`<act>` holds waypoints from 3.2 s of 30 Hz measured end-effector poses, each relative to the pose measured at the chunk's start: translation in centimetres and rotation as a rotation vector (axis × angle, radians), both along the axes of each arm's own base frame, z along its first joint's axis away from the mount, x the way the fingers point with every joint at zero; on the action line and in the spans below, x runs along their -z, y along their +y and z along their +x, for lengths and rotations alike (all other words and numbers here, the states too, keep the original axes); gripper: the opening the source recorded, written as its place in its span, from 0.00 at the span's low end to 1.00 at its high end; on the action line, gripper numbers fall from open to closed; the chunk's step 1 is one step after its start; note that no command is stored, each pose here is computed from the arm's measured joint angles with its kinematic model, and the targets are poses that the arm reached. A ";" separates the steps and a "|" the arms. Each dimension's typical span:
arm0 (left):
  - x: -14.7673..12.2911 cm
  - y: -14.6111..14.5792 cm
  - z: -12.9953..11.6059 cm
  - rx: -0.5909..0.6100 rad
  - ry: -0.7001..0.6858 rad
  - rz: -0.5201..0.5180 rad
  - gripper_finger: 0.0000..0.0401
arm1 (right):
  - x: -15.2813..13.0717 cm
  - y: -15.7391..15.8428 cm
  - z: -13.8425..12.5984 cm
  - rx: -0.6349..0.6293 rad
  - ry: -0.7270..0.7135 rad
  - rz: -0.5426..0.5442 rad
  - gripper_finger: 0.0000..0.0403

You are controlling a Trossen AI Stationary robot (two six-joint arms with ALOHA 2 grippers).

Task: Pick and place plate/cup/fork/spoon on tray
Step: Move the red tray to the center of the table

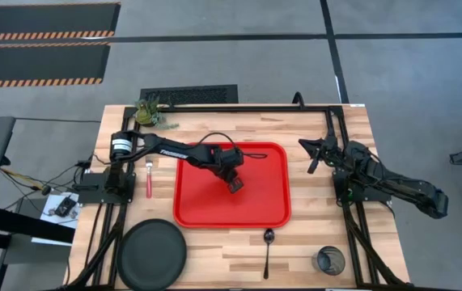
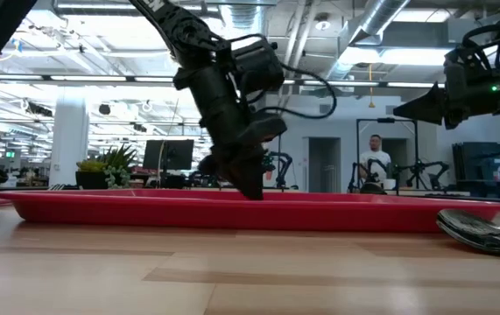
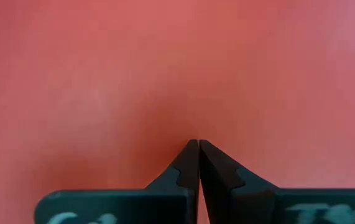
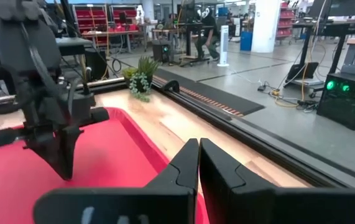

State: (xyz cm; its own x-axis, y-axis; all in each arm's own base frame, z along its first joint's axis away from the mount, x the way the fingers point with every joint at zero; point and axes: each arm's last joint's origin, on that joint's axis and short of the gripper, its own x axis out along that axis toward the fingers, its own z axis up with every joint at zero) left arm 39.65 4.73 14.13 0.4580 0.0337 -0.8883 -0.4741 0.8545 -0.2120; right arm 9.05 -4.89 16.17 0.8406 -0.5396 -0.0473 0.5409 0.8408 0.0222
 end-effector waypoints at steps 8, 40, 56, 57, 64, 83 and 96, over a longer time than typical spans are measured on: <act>-1.2 0.7 1.4 0.016 -0.069 0.026 0.00 | 0.1 0.0 0.1 0.002 0.013 0.006 0.10; -6.7 -2.7 -9.4 -0.022 0.458 -0.018 0.00 | 0.1 0.0 0.1 0.001 0.012 0.006 0.10; -3.2 -1.2 -14.6 -0.267 0.537 -0.145 0.00 | 0.1 0.0 0.1 0.001 0.012 0.006 0.10; -3.2 -1.0 -14.7 -0.283 0.538 -0.149 0.00 | 0.1 0.0 0.1 0.001 0.012 0.006 0.10; -3.3 -0.8 -15.7 -0.403 0.640 -0.133 0.00 | 0.1 0.0 0.1 0.001 0.012 0.006 0.10; -0.5 -1.3 -16.7 -0.622 0.612 -0.317 0.00 | 0.1 0.0 0.1 0.001 0.012 0.006 0.10; -0.5 -1.6 -15.9 -0.610 0.545 -0.337 0.00 | 0.1 0.0 0.1 0.001 0.012 0.006 0.10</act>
